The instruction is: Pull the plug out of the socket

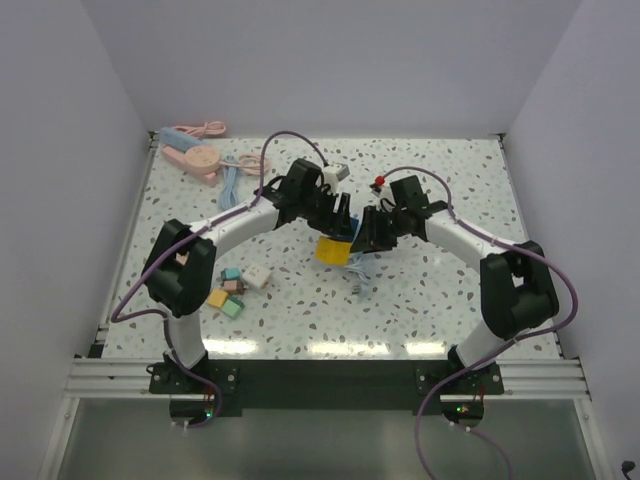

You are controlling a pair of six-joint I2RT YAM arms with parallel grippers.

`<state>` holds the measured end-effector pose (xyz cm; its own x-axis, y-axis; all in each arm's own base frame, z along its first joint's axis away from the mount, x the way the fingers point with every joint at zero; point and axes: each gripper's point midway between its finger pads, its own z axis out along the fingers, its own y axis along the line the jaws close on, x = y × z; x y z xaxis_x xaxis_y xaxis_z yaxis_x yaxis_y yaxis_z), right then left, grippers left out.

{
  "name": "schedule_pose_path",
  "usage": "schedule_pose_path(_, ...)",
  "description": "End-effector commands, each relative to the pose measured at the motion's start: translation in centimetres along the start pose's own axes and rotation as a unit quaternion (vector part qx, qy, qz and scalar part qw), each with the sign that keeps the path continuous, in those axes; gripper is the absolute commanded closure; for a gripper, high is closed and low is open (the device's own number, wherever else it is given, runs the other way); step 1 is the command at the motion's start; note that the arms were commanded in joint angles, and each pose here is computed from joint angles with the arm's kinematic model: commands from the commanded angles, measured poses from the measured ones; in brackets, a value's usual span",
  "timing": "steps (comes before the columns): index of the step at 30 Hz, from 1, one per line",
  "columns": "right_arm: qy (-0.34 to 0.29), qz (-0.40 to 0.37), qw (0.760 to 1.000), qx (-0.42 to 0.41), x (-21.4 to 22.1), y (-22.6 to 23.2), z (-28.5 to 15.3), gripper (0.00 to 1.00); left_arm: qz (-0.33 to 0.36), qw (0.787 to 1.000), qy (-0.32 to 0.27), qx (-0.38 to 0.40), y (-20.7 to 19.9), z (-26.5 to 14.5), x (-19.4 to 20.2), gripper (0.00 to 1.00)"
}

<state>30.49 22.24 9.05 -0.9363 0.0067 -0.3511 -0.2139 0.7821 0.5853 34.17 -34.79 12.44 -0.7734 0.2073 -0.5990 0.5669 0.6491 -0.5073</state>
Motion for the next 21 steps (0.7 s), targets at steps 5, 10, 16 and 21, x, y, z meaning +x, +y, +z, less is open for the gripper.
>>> schedule_pose_path(5, -0.028, 0.058, 0.983, 0.172, -1.1, -6.7, 0.6, 1.00, 0.023, 0.991, -0.108, 0.073, -6.6, -5.3, -4.8, 1.00)
schedule_pose_path(10, -0.065, 0.048, 0.985, 0.155, -2.3, -5.6, -0.4, 1.00, 0.011, 0.968, -0.248, 0.043, -7.1, -10.9, -7.1, 1.00)
schedule_pose_path(16, -0.098, 0.014, 0.988, 0.121, -4.5, -2.9, -2.3, 1.00, 0.021, 0.972, -0.227, 0.056, -8.0, -11.8, -6.8, 1.00)
schedule_pose_path(21, -0.114, -0.006, 0.991, 0.067, -5.1, -0.2, -3.6, 1.00, -0.047, 0.969, -0.230, -0.074, -0.2, -13.6, -6.4, 1.00)
